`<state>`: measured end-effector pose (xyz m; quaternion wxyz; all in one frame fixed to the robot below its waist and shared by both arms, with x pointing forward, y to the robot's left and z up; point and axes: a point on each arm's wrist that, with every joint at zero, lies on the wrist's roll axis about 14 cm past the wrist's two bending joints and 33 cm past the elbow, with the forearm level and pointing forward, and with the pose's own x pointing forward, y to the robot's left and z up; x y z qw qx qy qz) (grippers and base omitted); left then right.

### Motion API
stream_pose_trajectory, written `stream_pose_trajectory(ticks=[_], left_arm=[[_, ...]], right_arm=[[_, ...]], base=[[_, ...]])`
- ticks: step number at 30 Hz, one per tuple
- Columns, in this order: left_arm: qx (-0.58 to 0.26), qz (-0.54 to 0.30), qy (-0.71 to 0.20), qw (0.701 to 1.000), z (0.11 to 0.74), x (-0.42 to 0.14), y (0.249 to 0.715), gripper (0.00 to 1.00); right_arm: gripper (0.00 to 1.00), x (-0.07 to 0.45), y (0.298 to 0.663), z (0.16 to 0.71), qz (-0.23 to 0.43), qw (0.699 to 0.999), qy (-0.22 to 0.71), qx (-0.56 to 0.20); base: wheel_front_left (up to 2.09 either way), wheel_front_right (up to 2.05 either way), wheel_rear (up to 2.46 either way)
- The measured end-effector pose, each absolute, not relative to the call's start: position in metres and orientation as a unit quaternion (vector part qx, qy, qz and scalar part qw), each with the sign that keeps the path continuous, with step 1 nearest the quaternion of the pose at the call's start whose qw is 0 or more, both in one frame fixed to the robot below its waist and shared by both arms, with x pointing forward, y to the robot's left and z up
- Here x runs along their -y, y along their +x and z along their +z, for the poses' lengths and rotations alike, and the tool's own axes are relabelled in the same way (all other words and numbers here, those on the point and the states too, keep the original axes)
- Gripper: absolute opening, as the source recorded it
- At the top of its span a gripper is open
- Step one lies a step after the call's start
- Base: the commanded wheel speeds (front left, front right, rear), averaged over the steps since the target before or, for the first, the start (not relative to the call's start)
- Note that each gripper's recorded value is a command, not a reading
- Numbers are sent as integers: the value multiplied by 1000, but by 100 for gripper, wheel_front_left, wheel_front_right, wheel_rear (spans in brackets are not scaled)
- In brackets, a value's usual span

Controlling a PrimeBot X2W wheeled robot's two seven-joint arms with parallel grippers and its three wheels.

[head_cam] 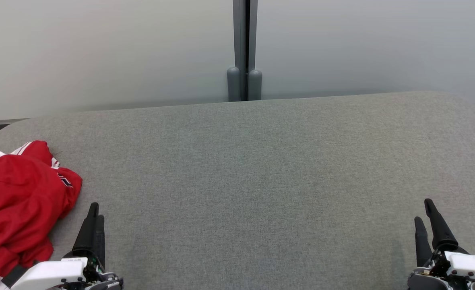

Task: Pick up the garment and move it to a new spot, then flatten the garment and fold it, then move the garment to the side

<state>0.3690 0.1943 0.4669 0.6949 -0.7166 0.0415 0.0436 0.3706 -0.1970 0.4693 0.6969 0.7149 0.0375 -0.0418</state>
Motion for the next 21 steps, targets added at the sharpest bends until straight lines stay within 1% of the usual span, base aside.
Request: stream_pose_trajectory(ticks=[5, 9, 21], left_arm=[[-31, 42, -716, 696, 473, -194, 370, 100], [-25, 39, -707, 706, 477, -193, 372, 100], [-10, 41, -600, 799, 486, -201, 374, 100]], right_arm=[[100, 190, 371, 469, -39, 702, 710, -41], [100, 186, 372, 471, -35, 724, 687, -43], [100, 176, 375, 482, -11, 816, 577, -42]], base=[[0, 0, 0], [0, 0, 0], [0, 0, 0]])
